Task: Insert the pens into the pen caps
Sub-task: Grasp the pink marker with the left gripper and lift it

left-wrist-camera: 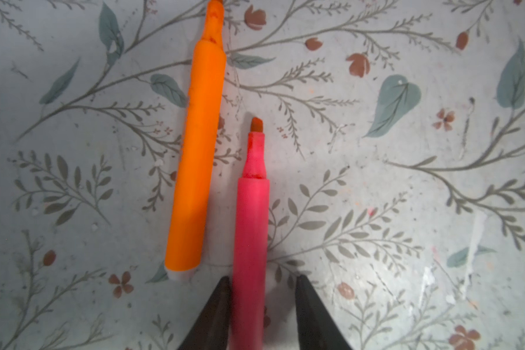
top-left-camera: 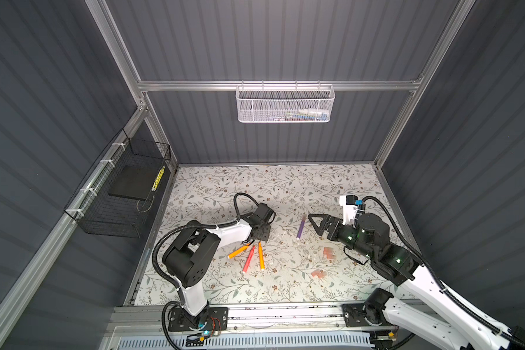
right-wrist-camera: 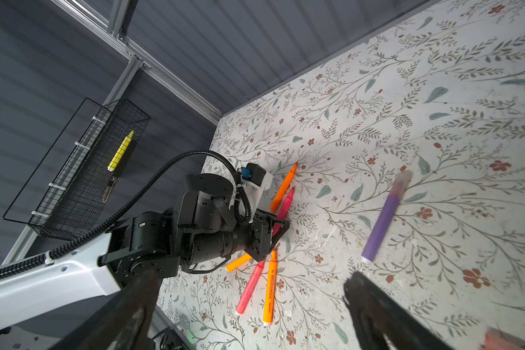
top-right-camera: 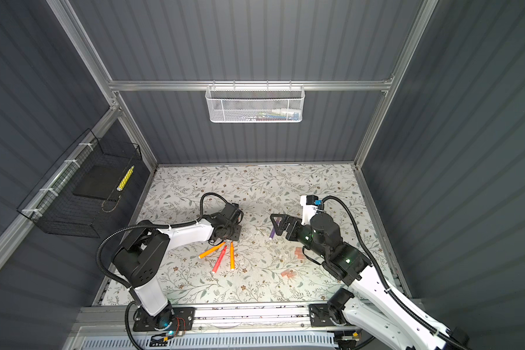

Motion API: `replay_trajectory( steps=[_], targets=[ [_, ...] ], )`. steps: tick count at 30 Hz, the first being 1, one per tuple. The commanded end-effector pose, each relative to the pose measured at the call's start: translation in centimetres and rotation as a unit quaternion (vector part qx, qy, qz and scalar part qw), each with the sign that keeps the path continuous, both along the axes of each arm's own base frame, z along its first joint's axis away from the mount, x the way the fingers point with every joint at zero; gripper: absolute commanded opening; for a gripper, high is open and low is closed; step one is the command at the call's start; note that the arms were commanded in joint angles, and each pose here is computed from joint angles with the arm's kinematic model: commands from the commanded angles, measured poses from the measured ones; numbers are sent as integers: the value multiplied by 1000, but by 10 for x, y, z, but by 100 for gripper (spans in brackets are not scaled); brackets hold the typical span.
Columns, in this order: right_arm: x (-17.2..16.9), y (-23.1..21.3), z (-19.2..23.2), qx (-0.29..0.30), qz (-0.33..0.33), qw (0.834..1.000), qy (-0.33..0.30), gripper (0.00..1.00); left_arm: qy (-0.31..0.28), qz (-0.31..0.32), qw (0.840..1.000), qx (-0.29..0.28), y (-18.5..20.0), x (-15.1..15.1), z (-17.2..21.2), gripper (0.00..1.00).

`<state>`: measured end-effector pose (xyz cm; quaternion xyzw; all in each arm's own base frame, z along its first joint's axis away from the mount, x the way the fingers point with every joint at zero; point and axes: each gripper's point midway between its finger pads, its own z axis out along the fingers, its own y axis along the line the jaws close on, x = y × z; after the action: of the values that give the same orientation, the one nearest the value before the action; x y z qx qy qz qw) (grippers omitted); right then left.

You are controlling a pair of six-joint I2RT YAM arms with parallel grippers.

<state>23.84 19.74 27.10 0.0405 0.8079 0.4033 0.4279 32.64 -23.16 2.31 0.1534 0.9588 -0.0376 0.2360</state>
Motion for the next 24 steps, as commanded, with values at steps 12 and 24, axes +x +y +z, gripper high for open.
replay_trajectory(
  steps=[12,24],
  targets=[
    [1,-1,-4,24,-9,1000,9,98,25,-24,999,-22,-8,-7,-1,11],
    [18,1,-38,39,-40,998,39,98,1,-106,984,-145,-46,-22,36,2]
  ],
)
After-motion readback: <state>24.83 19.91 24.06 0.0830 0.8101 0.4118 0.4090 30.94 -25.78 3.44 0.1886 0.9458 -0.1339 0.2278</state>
